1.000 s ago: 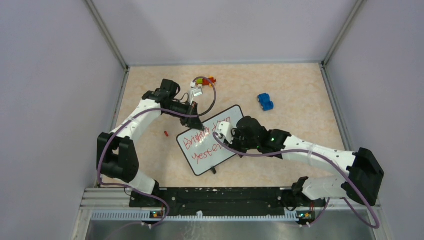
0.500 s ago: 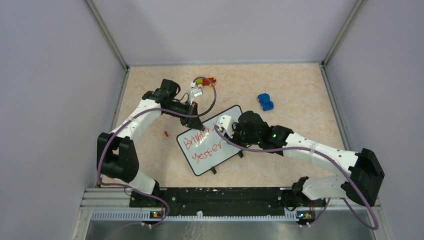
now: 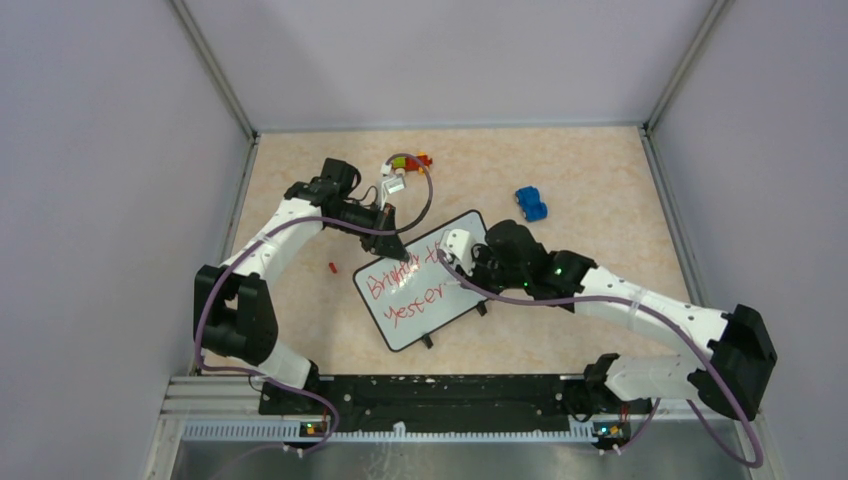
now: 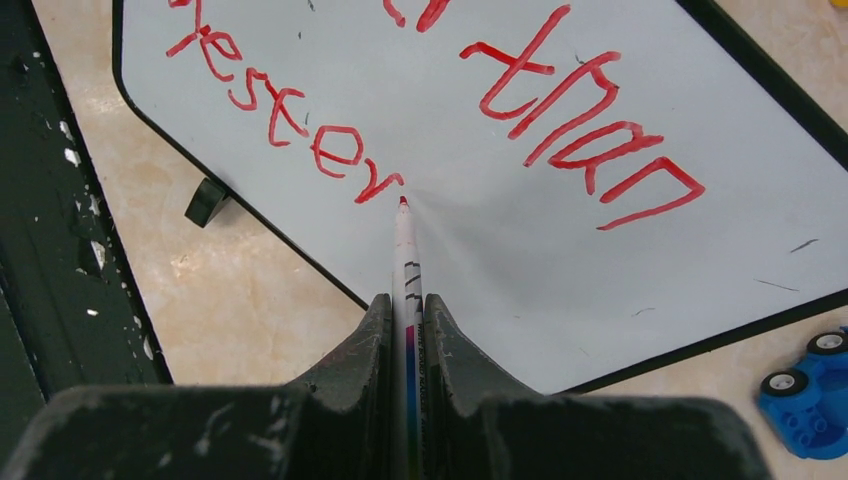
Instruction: Write a sentence on the whiteboard
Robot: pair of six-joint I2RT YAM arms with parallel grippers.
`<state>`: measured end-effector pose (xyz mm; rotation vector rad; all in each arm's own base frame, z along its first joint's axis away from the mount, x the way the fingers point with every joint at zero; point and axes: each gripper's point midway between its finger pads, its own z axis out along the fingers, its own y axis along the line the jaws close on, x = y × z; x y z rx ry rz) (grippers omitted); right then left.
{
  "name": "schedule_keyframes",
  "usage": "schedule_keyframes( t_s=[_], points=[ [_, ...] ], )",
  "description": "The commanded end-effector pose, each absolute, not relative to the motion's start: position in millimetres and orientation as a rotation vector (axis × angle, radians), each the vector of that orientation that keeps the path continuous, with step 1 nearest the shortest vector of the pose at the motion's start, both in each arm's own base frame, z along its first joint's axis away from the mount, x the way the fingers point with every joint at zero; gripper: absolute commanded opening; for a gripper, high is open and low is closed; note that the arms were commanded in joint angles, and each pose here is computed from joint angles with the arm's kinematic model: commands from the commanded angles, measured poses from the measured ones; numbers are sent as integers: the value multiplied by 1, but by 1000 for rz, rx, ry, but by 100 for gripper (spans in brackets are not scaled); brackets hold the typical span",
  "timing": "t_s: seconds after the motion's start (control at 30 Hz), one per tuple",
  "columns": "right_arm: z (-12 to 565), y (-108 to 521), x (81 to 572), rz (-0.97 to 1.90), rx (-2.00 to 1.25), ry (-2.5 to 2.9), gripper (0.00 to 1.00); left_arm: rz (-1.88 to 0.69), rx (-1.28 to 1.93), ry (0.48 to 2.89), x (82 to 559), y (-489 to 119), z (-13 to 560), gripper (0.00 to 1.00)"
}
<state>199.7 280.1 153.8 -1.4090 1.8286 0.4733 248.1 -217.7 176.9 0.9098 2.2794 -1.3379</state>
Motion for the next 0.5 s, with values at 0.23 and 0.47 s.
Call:
schedule_keyframes(
  t_s=[0.23, 0.47],
  points=[
    [163, 271, 215, 417, -1340, 1821, 0, -1342, 929, 2311, 246, -220, 171, 0],
    [157, 273, 220, 402, -1331, 1833, 0, -1340, 929, 2311, 246, -220, 171, 0]
  ],
)
